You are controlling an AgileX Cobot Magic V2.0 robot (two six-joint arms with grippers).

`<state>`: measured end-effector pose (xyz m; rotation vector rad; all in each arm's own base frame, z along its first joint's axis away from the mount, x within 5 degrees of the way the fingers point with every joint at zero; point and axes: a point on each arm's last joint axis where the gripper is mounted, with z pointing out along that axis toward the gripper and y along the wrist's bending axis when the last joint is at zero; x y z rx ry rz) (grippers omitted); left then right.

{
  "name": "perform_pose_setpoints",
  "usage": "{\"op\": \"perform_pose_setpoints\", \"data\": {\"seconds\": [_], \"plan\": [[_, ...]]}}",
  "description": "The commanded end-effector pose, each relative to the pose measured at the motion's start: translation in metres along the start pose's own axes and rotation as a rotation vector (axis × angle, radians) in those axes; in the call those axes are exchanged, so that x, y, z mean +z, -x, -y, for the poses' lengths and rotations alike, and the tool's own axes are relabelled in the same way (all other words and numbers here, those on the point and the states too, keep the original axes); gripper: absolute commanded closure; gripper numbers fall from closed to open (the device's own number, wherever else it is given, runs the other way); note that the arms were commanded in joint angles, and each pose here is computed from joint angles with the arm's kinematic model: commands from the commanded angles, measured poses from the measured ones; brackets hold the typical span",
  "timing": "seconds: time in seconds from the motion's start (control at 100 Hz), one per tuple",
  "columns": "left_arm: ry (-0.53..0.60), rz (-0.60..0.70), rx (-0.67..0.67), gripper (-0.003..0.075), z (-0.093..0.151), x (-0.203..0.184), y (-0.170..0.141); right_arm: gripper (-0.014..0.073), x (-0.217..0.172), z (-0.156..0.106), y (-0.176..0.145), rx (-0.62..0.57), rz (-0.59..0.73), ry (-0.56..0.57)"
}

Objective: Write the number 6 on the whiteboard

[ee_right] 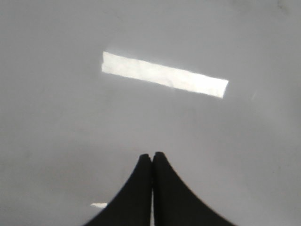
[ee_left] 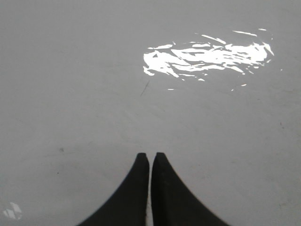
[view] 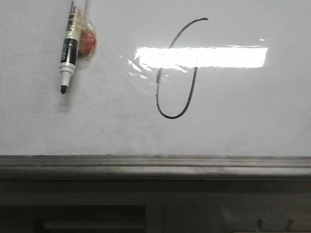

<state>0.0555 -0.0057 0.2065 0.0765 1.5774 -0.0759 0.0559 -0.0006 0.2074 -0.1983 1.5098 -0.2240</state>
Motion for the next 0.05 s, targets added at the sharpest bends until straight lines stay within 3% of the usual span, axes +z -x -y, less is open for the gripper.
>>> {"op": "perform_pose_setpoints", "data": {"seconds": [0.0, 0.04], "plan": [[0.005, 0.054, -0.014, 0.0740, -0.0005, -0.0001, -0.0080, 0.0646, -0.0010, 0.0000, 0.0005, -0.004, 0.073, -0.021], [0.005, 0.054, -0.014, 0.0740, -0.0005, -0.0001, -0.0080, 0.0646, -0.0010, 0.0000, 0.0005, -0.004, 0.073, -0.021]]}}
